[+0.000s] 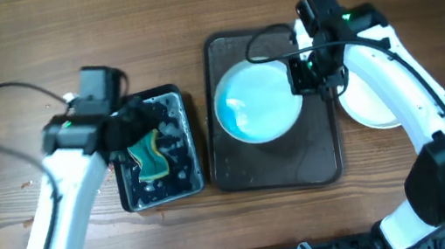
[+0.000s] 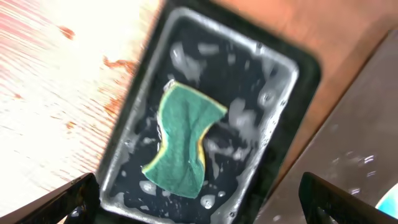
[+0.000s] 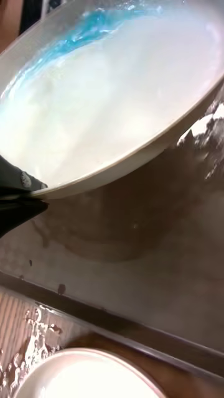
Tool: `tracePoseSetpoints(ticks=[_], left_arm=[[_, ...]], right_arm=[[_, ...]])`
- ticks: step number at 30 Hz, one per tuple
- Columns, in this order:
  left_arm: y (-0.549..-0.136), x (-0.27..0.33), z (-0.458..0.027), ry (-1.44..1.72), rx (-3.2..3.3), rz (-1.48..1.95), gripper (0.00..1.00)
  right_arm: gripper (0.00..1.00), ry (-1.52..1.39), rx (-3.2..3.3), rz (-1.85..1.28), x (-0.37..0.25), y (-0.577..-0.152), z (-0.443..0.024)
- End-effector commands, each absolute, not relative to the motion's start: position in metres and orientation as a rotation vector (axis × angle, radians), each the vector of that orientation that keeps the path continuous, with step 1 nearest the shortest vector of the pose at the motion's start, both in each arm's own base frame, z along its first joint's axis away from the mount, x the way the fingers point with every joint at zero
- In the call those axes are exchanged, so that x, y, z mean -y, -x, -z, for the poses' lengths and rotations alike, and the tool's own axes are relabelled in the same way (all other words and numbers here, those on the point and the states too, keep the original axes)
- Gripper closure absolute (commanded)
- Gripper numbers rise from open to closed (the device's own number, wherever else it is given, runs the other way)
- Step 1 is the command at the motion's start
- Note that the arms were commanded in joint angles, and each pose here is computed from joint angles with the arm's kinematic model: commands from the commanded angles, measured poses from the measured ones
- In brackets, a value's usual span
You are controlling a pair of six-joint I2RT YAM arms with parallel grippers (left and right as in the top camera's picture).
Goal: Clean dirty plates on tray and stack at the side
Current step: 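Return the sponge to the black tray with the left gripper, then lift the plate with the right gripper and tilt it over the sponge tray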
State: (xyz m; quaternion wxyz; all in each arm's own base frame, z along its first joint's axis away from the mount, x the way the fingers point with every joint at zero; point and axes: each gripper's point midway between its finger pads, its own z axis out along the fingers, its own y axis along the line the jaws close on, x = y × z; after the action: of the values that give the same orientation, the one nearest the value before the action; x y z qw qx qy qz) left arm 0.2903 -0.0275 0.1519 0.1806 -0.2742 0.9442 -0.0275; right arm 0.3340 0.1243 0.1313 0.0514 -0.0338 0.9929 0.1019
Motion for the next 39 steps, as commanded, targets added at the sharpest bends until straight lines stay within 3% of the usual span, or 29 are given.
tracePoseSetpoints(ticks=[1,8,16,39], left_arm=[[-0.282,-0.005,-0.193,0.87,-2.5,0.116,0.0],[-0.25,-0.034,-0.221,0.984,-2.374,0.108,0.0],[-0.246,-0.034,-0.219,0.99,-2.389,0.102,0.0],[-0.246,-0.034,-0.218,0.991,-2.392,0.1,0.0]], right_arm=[[0.96,0.259,-2.896,-0.268,-0.159,-0.342,-0.169],[0.96,0.338,-2.636,-0.151,-0.254,-0.355,-0.184],[0.96,0.334,-2.271,0.14,-0.298,-0.354,-0.222],[0.96,0.511,-1.869,0.508,-0.331,-0.291,-0.279]])
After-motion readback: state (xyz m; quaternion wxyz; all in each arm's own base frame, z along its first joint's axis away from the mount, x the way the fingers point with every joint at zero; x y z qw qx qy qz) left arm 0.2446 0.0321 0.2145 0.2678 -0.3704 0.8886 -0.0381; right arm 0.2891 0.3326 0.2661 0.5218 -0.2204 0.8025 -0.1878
